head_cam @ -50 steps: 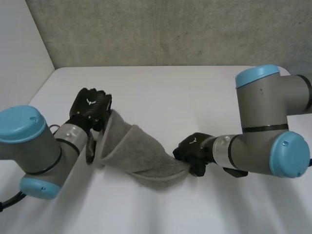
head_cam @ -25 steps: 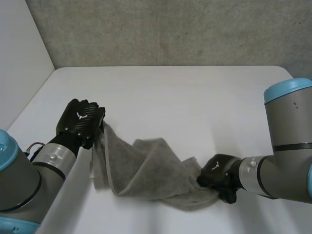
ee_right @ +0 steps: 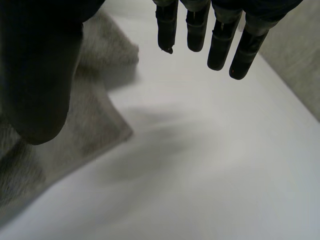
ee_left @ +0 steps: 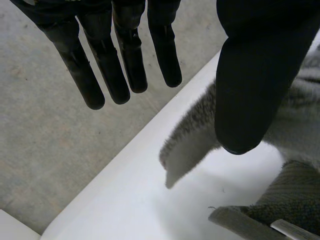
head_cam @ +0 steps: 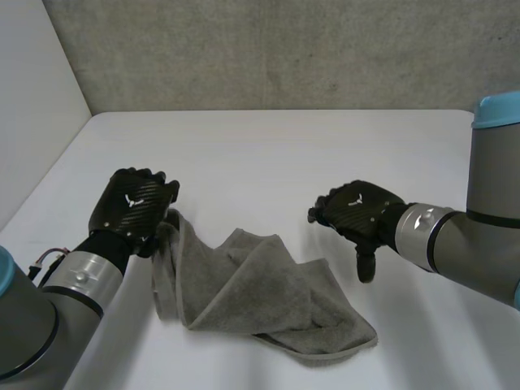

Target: Fold the towel.

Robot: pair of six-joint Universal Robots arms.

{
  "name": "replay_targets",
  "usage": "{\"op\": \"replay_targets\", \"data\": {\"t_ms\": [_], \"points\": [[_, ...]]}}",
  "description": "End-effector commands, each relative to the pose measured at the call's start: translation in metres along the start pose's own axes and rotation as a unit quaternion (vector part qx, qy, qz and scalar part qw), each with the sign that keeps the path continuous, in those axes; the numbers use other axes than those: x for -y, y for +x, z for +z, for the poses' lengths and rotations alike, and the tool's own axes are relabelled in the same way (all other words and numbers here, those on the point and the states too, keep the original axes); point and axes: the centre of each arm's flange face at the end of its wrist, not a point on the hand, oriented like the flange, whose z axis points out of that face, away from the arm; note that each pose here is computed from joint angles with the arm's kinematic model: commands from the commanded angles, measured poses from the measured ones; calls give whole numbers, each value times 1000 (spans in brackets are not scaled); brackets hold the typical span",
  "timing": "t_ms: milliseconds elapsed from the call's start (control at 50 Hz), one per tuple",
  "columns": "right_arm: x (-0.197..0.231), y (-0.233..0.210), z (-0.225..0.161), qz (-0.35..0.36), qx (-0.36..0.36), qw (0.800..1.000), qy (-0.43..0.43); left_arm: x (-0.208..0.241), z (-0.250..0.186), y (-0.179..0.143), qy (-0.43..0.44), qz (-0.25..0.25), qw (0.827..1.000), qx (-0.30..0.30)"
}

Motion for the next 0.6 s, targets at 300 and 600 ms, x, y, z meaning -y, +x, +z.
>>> {"op": "replay_targets", "data": {"t_ms": [300,600], "points": [[25,4,52,96,143,985,18,13,-32,0,25,1,1000,-17],[8,4,92,93,170,981,20,-17,-24,14,-66,-37,990,-123]]}}
